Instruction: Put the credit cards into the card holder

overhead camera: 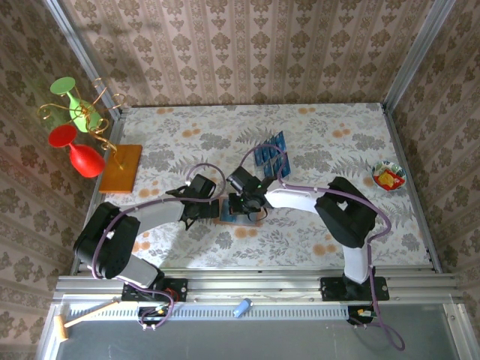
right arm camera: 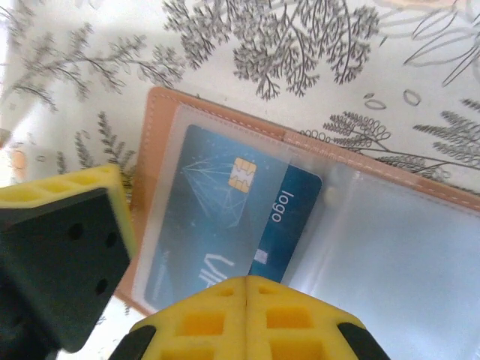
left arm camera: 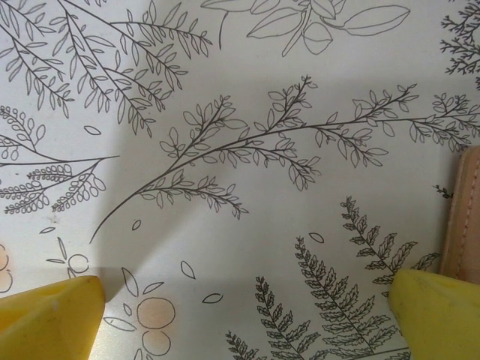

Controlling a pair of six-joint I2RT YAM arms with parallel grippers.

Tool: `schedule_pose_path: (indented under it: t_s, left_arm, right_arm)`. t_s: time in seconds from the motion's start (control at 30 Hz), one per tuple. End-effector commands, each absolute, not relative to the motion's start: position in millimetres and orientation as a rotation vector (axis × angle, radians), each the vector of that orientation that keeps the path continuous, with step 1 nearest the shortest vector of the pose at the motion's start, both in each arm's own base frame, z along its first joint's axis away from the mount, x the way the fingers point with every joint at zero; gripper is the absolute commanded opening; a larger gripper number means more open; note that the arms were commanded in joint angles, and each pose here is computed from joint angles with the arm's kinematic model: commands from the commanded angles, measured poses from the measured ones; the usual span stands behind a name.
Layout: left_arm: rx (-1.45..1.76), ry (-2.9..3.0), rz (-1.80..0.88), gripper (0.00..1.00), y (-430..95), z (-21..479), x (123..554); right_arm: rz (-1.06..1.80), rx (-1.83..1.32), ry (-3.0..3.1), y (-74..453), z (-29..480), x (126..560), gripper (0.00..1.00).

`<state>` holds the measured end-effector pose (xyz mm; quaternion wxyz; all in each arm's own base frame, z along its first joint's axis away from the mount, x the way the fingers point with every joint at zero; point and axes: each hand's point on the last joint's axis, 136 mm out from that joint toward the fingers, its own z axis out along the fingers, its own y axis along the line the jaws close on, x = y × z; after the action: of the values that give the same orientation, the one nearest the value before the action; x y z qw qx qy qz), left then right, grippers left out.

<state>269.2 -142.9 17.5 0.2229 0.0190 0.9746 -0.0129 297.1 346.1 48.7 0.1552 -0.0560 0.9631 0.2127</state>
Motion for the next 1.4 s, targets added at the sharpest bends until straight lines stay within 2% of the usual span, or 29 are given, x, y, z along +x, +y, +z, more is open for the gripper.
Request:
schedule_pose_path:
  t_s: [0.0,0.47,0.8,1.37]
  left_arm:
    - [0.067,2.702,-0.062,1.00,-143.7,20.6,271.5]
    - [0.083,2.668,-0.022,1.00,-137.9,34.3,292.7]
    - [0.146,2.629,-0.133,1.00,-154.4,34.5,298.0]
    - [0.128,2.682,-0.143,1.00,-153.0,7.2,285.9]
  right_arm:
    - [0.586,-0.132,2.737,333.3,64.0,300.5,0.00]
    - [0.566,-0.112,2.789,333.0,38.5,300.9,0.00]
    - [0.558,-0.102,2.802,331.7,30.4,299.8,0.00]
    - [0.559,-0.087,2.825,331.4,19.0,297.5,0.00]
